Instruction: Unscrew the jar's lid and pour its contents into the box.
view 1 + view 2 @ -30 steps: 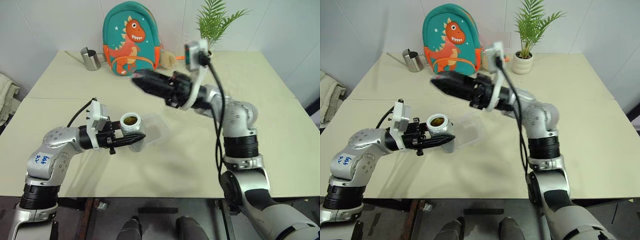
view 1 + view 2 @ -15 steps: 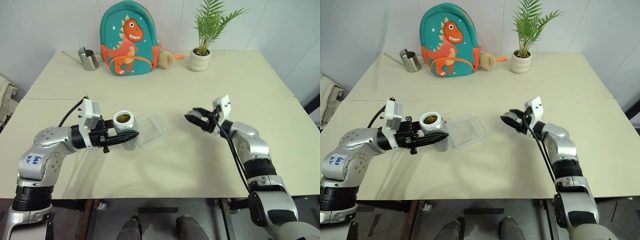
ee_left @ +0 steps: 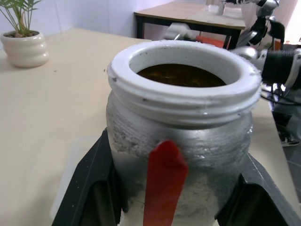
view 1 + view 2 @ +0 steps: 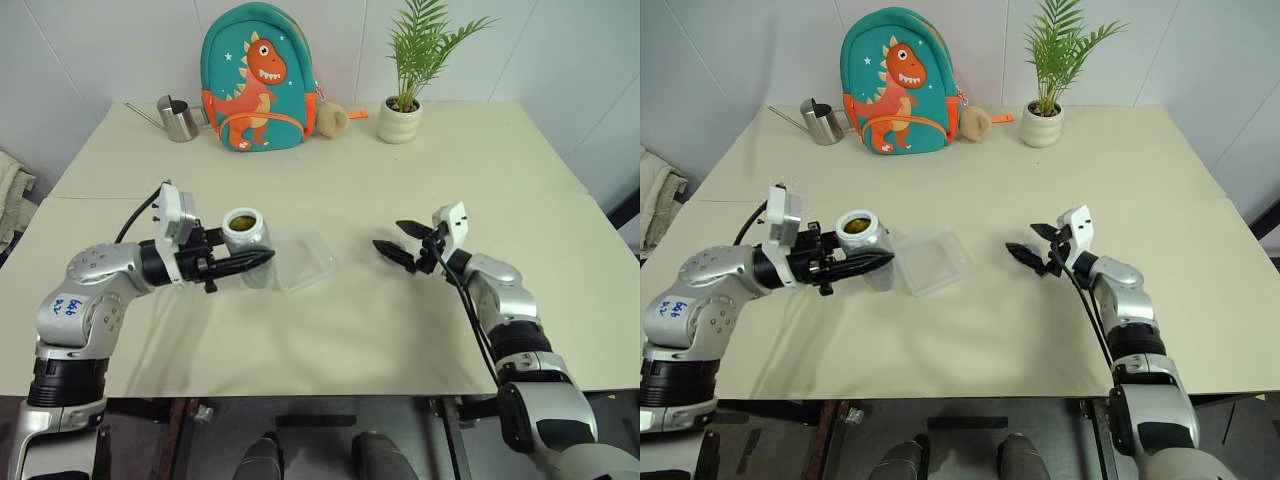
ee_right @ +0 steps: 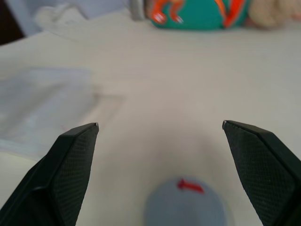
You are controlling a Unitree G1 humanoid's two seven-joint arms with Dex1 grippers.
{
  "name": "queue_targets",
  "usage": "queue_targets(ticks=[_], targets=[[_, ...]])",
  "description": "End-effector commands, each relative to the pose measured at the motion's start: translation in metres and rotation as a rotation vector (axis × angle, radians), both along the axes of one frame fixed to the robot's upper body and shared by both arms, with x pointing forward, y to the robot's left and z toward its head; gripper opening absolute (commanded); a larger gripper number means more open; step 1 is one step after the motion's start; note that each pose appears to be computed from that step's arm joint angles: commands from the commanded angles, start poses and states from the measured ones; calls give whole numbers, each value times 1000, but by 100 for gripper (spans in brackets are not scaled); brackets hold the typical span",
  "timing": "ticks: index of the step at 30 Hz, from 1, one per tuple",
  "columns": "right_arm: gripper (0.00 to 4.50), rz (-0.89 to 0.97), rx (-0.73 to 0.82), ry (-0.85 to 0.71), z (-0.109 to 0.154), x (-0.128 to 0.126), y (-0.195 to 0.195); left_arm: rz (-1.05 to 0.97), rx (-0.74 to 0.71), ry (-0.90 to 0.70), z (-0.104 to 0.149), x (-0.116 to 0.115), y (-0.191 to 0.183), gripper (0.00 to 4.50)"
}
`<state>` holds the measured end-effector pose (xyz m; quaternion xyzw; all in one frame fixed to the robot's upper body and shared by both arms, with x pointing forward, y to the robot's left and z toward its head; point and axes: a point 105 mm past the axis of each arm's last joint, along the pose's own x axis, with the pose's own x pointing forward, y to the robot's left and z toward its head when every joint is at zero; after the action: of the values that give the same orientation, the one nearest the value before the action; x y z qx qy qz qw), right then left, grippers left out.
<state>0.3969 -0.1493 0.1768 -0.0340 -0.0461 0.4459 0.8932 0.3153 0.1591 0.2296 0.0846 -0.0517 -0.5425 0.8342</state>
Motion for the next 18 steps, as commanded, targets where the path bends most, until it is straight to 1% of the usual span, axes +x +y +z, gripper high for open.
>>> queue_targets(ticks=[1,4,7,8,11,13,15,16,18], targets=[[449,198,-75,-57,27,-32,13,87,71,-44,7,16,8,193],[449,315,-135,-42,34,-55,22,129,126,-60,5,27,10,193],[449,382,-170,-38,40,-74,32,193,192,-94,3,46,7,193],[449,389,-184,-42,39,-76,35,210,215,-101,1,51,6,193],[449,347,-173,-50,36,-73,38,228,262,-215,8,63,-7,193],[449,338,-176,-44,30,-74,40,290,309,-351,18,75,-14,193],[449,332,-172,-42,28,-75,41,335,432,-527,22,81,-19,193],[449,327,-168,-43,28,-75,41,358,538,-678,23,82,-21,193],[449,320,-157,-42,28,-76,42,378,640,-900,26,82,-26,193]])
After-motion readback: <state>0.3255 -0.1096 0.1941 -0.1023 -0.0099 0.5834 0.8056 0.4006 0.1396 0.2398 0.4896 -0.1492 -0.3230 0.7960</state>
